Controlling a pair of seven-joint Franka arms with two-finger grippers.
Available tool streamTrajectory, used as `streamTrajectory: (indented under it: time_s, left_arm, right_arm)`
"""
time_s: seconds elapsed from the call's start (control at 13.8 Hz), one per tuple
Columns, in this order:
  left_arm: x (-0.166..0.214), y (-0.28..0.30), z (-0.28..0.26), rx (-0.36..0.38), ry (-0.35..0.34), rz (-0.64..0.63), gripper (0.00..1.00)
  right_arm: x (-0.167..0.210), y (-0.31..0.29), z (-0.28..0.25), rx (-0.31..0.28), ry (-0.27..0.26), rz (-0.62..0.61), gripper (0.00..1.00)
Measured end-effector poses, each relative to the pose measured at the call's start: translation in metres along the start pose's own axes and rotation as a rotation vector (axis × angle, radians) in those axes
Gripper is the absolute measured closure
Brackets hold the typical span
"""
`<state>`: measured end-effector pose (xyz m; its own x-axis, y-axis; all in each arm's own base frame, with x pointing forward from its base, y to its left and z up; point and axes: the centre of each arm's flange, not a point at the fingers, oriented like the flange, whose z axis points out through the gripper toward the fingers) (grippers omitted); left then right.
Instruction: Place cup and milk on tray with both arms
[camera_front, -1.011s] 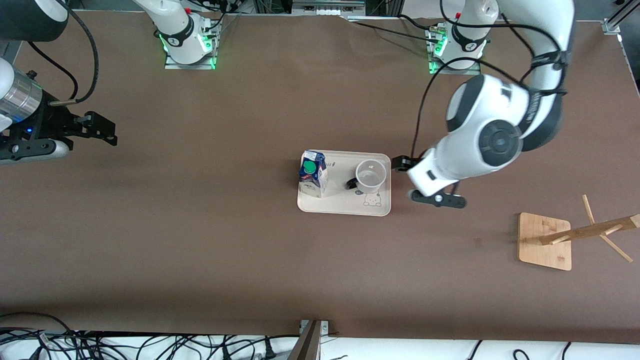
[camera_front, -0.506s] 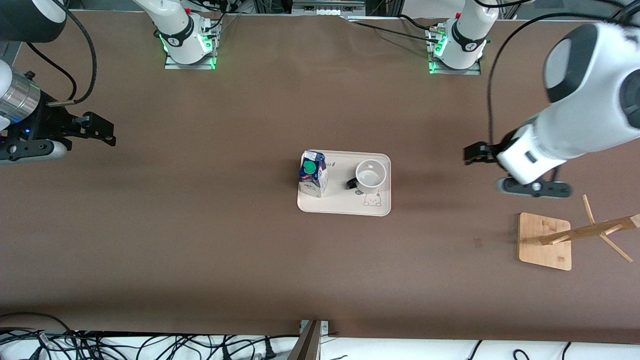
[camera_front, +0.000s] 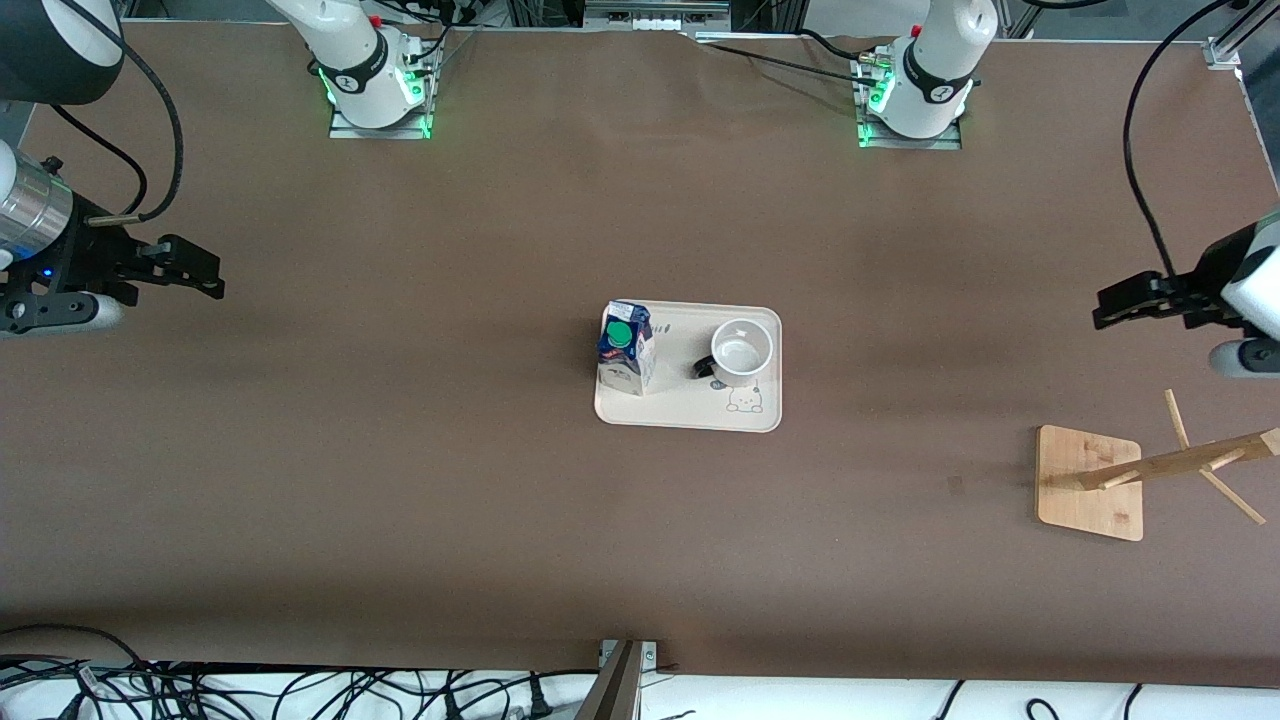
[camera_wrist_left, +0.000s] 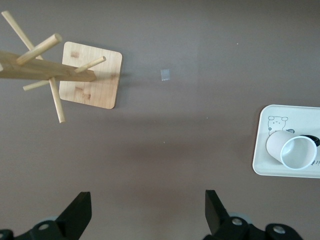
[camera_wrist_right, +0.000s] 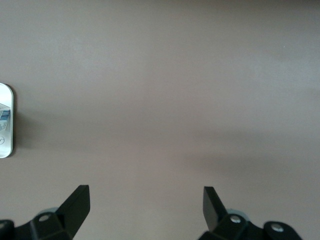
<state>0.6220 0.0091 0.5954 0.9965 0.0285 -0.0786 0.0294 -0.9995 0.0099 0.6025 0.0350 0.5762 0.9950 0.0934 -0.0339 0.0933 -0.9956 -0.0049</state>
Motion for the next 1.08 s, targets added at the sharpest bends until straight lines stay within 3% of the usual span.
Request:
streamTrajectory:
  time_s: [0.36,0.58,0.79,1.08]
  left_arm:
    - [-0.012,0.014,0.012,-0.032,-0.036,0.031,0.00]
    - [-0.010,0.006,0.012,-0.056,-0.020,0.034,0.00]
    - [-0.010,0.020,0.012,-0.003,-0.016,0.068,0.00]
    - [-0.010,0.019,0.012,-0.003,-0.016,0.070,0.00]
  right_arm:
    - [0.000,0.000,0.000,0.000,0.000,0.000,0.00]
    - [0.000,0.000,0.000,0.000,0.000,0.000,0.00]
    - [0.000,0.000,0.000,0.000,0.000,0.000,0.00]
    - [0.000,0.002,0.000,0.000,0.000,0.004,0.00]
